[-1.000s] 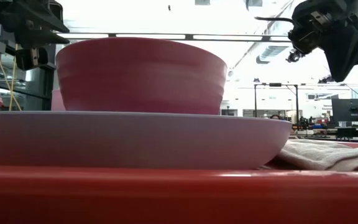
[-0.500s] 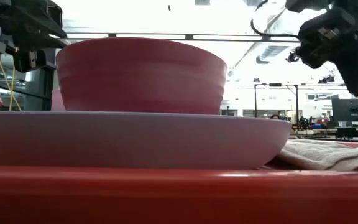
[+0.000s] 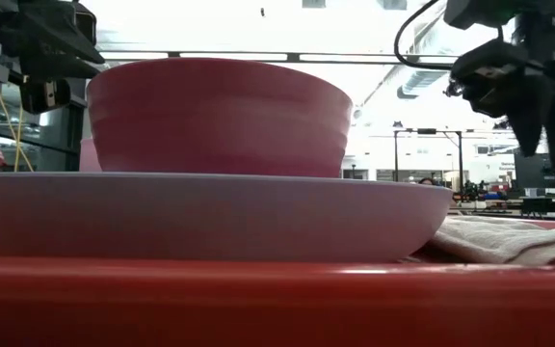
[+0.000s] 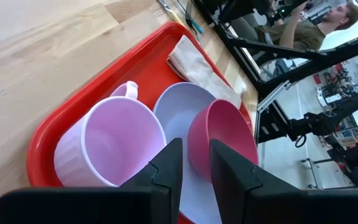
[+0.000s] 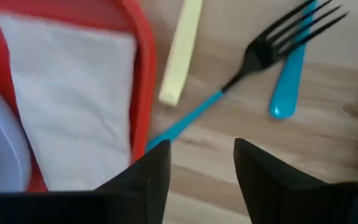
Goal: Set up tray
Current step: Put the blue fork on the brown table napkin
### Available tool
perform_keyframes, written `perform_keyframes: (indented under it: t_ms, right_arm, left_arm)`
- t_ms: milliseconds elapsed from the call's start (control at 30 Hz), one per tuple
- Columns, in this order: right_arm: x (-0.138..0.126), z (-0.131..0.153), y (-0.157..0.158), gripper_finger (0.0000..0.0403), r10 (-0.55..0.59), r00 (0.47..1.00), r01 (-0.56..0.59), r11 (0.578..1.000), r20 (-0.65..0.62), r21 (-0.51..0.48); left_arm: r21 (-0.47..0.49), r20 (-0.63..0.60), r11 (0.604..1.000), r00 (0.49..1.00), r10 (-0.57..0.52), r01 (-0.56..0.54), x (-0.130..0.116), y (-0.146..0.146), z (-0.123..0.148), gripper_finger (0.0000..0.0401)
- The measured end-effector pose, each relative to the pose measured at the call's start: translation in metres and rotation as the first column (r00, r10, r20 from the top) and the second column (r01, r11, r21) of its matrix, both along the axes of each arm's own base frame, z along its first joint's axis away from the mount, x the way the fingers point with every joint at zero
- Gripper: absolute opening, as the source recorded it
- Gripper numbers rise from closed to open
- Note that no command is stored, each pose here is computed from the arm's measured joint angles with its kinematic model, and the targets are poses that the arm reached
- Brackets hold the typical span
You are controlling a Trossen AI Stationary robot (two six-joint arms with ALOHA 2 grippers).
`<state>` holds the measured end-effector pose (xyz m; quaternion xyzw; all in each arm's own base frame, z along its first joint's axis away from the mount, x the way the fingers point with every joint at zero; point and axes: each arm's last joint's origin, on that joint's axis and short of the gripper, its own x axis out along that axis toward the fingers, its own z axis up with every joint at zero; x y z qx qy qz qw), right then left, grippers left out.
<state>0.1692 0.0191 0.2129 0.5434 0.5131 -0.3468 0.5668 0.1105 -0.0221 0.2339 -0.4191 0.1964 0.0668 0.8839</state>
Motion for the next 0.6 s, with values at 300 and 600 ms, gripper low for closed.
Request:
perform_keyframes:
  t_ms: [300, 600]
  right_arm:
    - [0.001, -0.001, -0.002, 0.0189, -0.133, 0.991, 0.132, 0.99, -0.015, -0.038]
    - [0.012, -0.014, 0.007, 0.0184, -0.13, 0.988, 0.128, 0.991, -0.079, -0.027]
  left_arm:
    - [0.003, 0.001, 1.0, 1.0, 0.003, -0.003, 0.0, 0.0, 0.0, 0.0111]
    - [0.011, -0.011, 1.0, 1.0, 0.0, 0.0, 0.0, 0.0, -0.001, 0.0111]
